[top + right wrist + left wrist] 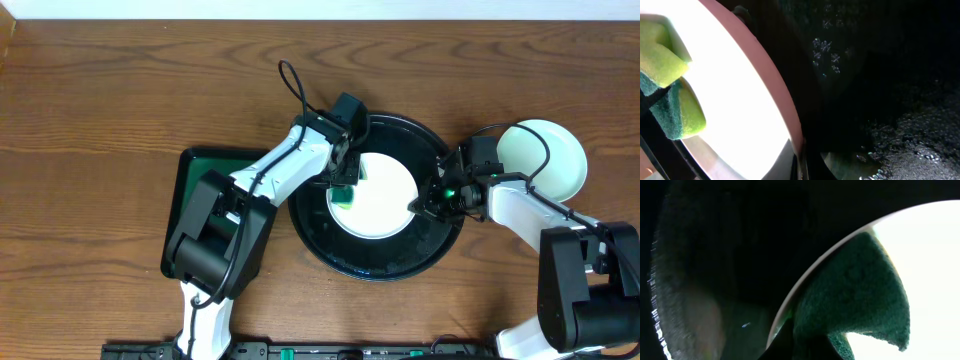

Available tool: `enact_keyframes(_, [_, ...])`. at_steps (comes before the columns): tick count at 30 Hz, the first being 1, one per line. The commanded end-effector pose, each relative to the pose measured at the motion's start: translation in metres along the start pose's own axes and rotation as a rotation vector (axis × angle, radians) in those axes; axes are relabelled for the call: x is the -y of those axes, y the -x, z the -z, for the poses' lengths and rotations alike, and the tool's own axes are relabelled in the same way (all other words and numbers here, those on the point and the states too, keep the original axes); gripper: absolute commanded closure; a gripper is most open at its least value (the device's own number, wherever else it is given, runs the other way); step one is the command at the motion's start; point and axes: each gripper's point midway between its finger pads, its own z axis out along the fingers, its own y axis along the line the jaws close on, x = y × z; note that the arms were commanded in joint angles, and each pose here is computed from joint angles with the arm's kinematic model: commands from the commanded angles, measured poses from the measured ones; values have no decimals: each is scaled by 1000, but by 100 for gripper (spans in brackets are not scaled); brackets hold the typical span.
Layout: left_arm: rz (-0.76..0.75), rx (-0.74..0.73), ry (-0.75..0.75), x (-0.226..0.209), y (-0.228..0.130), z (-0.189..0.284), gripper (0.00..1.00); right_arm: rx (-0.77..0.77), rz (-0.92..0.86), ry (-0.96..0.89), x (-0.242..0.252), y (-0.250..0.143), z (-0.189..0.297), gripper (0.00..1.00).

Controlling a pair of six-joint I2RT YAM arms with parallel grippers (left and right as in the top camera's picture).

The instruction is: Clean dirty plates on tray and stack at the side

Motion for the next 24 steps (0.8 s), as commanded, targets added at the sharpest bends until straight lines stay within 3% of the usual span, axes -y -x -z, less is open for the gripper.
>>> enact_keyframes(1, [112,15,290,-65,-4,-9,93,-79,-93,-183,50,-30,-20,99])
enact_keyframes(3, [160,-3,312,-68,-11,-8,93,-75,-95,-205,53,-30,-19,99])
enact_keyframes(13, [107,-10,201,-41,-10,-14,93,-135,-81,-291,60,-52,-20,99])
enact_keyframes(24, [56,-12,192,-39,-9,-14,93,-125,-43,-399,50,-72,-32,99])
